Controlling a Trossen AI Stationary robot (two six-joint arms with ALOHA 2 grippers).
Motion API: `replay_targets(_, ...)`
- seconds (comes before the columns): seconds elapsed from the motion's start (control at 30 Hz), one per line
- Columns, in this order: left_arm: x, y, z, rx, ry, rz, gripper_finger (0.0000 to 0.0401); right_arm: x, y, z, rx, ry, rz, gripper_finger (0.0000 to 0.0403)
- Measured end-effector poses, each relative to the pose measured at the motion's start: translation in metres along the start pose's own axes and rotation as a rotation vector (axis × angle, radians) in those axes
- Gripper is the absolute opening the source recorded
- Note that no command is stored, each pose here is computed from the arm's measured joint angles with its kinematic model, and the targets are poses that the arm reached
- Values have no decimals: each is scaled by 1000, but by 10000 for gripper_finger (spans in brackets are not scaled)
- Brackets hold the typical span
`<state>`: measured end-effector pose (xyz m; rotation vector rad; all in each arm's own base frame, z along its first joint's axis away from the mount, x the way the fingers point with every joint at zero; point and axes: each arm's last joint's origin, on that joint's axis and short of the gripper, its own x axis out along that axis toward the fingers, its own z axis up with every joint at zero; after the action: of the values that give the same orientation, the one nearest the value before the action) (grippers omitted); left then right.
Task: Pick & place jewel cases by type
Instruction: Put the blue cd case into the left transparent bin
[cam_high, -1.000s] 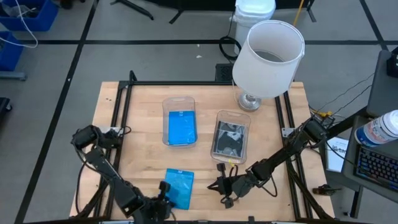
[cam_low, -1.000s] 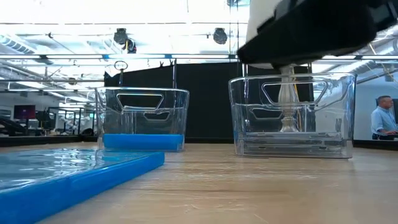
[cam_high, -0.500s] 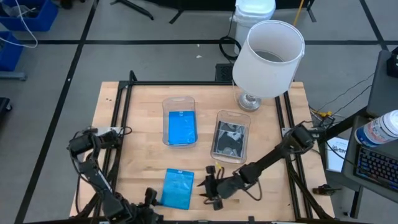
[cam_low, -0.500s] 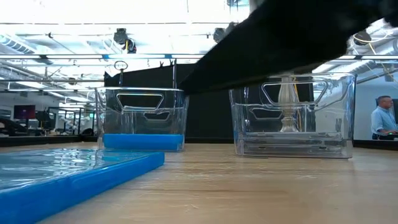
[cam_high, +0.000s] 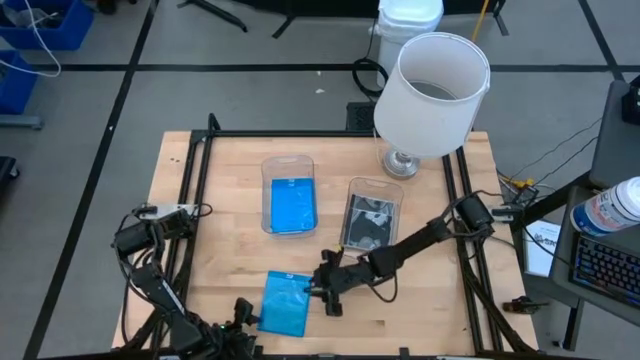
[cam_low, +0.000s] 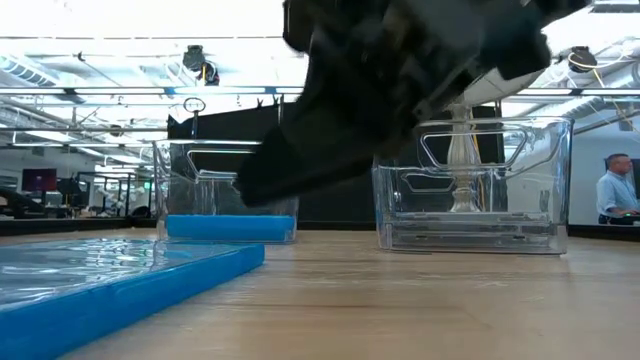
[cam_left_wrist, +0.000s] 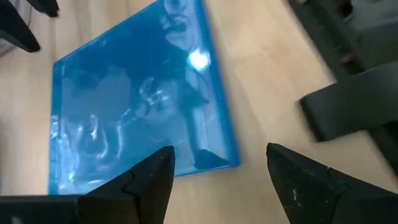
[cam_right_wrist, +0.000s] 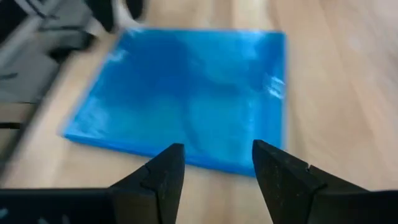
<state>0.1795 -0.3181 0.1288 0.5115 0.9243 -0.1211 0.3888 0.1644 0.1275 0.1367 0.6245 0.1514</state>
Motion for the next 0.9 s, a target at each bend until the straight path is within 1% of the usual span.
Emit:
replay_targets(0.1,5,3,-3,-15,12,13,257,1,-10,-2,16,43,-35,180)
replay_targets(0.23,12,8,-11,-53,26,37,257,2,-13,0,22,35,-39,182)
replay_targets(0.37,16,10,-19,-83,23,52,257,2,-19,-1,25,57,-51,180)
replay_targets(0.47,19,11,-23,-108,20,51,257,2,-22,-1,33,76,-15,175)
replay_targets(0.6,21,11,-27,-133,23,47,257,2,-23,-2,40,96,-10,170)
replay_targets(0.8,22,11,-27,-131,30,46,257,7,-25,-5,67,113,36,169)
replay_targets(0.9,24,13,-27,-125,44,40,257,7,-28,-5,88,107,6,169)
